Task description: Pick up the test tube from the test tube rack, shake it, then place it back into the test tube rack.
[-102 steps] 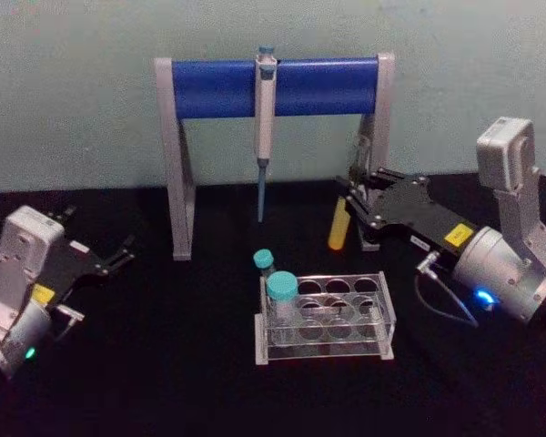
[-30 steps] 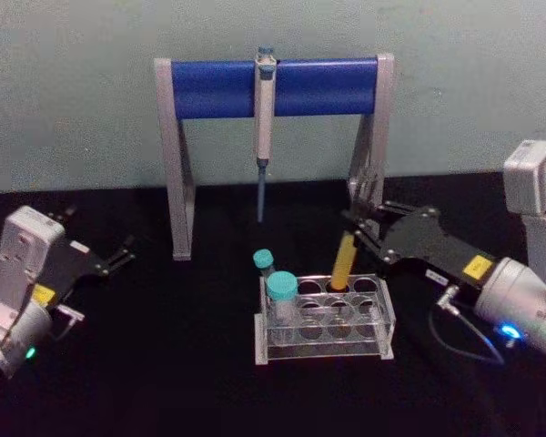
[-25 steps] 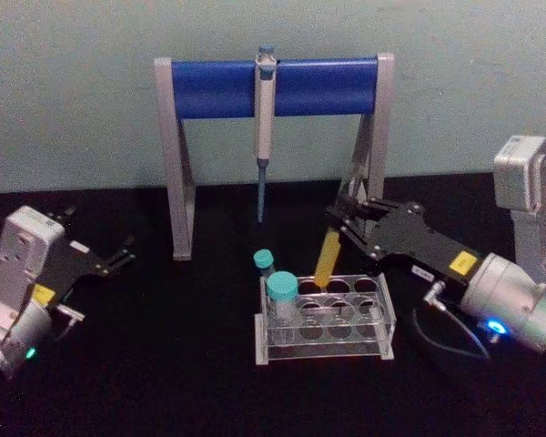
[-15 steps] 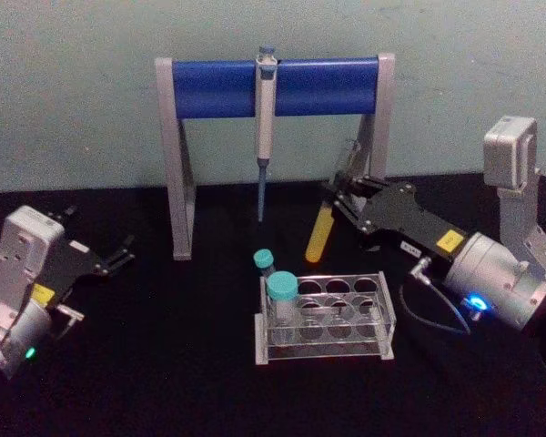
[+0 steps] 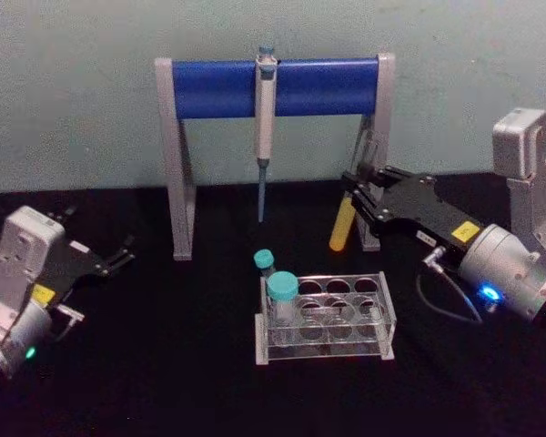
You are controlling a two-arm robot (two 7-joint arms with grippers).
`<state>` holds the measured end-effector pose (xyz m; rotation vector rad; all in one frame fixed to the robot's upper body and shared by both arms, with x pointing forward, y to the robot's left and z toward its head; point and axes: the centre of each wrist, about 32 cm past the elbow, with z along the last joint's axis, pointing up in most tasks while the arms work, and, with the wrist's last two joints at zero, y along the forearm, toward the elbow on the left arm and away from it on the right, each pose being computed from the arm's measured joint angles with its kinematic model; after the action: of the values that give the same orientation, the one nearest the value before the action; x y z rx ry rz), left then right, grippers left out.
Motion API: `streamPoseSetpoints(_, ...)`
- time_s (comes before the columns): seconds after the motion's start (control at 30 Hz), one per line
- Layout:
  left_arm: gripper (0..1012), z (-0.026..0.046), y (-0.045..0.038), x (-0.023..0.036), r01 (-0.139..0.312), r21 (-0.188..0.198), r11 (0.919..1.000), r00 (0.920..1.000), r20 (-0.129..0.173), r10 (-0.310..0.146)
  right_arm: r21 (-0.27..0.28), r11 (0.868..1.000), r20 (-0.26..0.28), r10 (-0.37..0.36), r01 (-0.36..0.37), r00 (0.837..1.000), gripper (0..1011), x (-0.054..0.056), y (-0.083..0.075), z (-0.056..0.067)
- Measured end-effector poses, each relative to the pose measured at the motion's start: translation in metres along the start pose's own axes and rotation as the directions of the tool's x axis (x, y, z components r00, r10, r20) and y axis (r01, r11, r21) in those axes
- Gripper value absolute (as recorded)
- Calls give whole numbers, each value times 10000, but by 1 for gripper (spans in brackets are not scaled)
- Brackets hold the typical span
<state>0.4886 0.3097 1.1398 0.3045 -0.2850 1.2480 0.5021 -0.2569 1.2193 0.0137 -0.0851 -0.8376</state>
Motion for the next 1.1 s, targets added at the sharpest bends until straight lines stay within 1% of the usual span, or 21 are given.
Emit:
streamPoseSetpoints(0.2,1001,0,0,0,-1,0,10000,10000,-1,1,-167,9997,190,-157,160,9997,234,19,-83,35)
streamPoseSetpoints(0.37,1001,0,0,0,0,-1,10000,10000,0,0,-352,9993,349,-112,124,9993,233,16,-164,68)
streamPoseSetpoints(0.5,1001,0,0,0,0,0,10000,10000,0,0,-593,9981,457,178,-150,9988,234,-21,-238,100)
streamPoseSetpoints(0.63,1001,0,0,0,0,0,10000,10000,0,0,-777,9956,378,547,-517,9978,234,-72,-260,104)
streamPoseSetpoints(0.73,1001,0,0,0,0,0,10000,10000,0,0,-780,9943,269,757,-734,9968,234,-103,-253,103)
streamPoseSetpoints(0.83,1001,0,0,0,0,0,10000,10000,0,0,-684,9923,136,1045,-1034,9944,233,-140,-212,109)
streamPoseSetpoints(0.9,1001,0,0,0,0,0,10000,10000,0,0,-587,9904,45,1256,-1251,9921,234,-157,-156,110)
streamPoseSetpoints(0.97,1001,0,0,0,0,0,10000,10000,1,0,-474,9892,-40,1386,-1386,9903,233,-162,-99,106)
streamPoseSetpoints(1.0,1001,0,0,0,0,0,10000,10000,0,0,-474,9892,-40,1386,-1386,9903,233,-162,-99,106)
streamPoseSetpoints(1.1,1001,0,0,0,0,0,10000,10000,0,0,-217,9895,-129,1425,-1428,9897,233,-145,-12,103)
